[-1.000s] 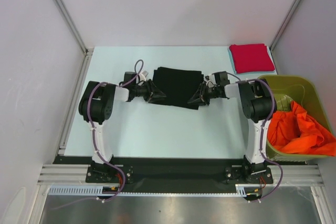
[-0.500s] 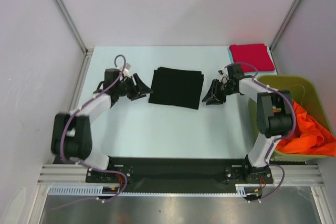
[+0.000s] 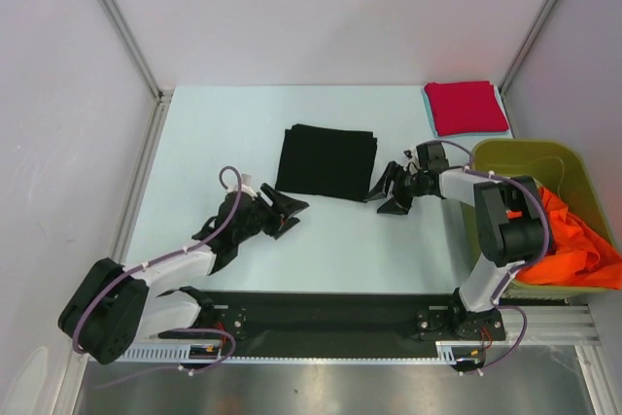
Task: Fold and stack the t-shirts
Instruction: Neatly place the folded tshirt to the corner
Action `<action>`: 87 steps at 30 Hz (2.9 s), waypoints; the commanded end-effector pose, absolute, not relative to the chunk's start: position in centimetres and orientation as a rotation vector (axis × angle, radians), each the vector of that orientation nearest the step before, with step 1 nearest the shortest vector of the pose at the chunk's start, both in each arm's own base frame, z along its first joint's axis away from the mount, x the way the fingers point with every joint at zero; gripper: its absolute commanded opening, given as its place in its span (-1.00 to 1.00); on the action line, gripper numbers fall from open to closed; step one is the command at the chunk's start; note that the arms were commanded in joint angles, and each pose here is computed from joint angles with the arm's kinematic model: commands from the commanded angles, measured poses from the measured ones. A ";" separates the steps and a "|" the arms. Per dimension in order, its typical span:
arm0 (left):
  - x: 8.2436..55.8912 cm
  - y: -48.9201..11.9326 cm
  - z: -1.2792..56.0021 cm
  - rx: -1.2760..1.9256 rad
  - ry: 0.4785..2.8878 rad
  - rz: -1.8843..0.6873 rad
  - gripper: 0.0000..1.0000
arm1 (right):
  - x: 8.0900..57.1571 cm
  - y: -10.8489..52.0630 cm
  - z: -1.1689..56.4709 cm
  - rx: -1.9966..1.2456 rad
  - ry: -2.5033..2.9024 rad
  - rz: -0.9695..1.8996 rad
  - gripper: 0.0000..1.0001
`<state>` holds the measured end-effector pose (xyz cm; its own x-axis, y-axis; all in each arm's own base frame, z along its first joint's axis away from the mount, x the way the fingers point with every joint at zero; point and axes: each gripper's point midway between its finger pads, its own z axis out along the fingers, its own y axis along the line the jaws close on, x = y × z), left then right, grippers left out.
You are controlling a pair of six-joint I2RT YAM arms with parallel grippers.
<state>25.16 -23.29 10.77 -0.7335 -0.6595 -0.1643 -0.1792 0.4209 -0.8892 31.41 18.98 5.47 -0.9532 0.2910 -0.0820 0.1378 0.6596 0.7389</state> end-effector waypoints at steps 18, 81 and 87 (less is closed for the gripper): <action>28.9 -29.6 7.7 -1.157 1.901 -1.430 0.25 | 35.8 21.8 5.9 0.543 2.530 1.431 -0.87; 36.2 -37.5 10.4 -1.074 1.721 -1.785 -0.99 | 39.9 17.3 7.0 0.373 2.580 1.239 0.99; 36.1 -37.8 11.8 -1.049 1.705 -1.831 -0.99 | 43.5 18.1 4.9 0.407 2.567 1.251 0.99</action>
